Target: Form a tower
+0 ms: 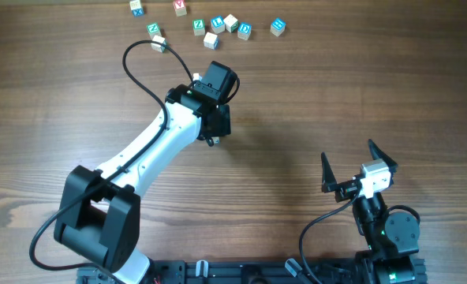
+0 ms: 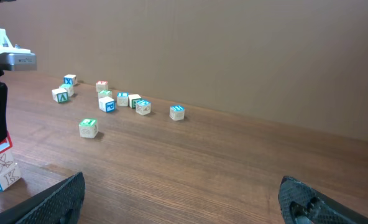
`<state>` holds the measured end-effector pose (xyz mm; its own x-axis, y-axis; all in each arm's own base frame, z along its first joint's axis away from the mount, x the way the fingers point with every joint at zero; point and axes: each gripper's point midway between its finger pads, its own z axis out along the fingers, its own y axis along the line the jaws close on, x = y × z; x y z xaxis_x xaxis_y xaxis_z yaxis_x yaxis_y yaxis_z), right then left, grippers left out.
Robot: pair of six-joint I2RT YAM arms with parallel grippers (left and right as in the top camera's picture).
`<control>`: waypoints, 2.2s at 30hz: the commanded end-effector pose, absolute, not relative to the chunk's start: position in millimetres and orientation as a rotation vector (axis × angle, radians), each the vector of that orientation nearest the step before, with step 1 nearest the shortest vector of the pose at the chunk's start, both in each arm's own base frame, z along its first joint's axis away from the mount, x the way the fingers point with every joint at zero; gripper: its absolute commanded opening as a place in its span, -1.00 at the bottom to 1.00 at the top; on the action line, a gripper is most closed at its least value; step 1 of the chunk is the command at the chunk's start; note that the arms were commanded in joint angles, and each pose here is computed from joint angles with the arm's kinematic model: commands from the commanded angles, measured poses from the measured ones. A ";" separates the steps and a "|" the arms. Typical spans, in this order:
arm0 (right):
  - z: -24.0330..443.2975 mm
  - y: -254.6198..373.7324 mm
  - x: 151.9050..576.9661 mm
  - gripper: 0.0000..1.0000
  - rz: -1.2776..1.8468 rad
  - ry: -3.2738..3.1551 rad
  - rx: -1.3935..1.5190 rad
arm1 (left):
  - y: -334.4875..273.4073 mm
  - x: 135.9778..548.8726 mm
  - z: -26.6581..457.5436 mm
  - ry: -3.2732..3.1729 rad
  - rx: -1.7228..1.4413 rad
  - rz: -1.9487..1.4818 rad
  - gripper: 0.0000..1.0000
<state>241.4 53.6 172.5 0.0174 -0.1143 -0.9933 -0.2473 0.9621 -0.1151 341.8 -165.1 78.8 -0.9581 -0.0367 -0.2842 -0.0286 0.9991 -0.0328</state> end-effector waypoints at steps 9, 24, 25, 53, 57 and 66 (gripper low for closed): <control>174.5 49.8 242.0 0.99 0.099 1.552 -0.262 | -160.0 336.0 71.5 2.879 -0.044 0.005 0.32; 174.5 49.8 242.0 1.00 0.099 1.552 -0.262 | -56.3 436.1 124.0 2.574 -0.541 -0.084 0.52; 174.5 49.8 242.0 1.00 0.099 1.552 -0.262 | -44.6 439.9 125.3 2.551 -0.593 -0.085 0.53; 174.5 49.8 242.0 0.99 0.099 1.552 -0.262 | 42.5 444.7 127.5 2.454 -0.844 -0.026 1.00; 174.5 49.8 242.0 1.00 0.099 1.552 -0.262 | 42.5 444.7 127.5 2.454 -0.844 -0.026 1.00; 206.3 91.3 224.2 1.00 0.434 1.423 -0.331 | 42.5 444.7 127.5 2.454 -0.844 -0.026 1.00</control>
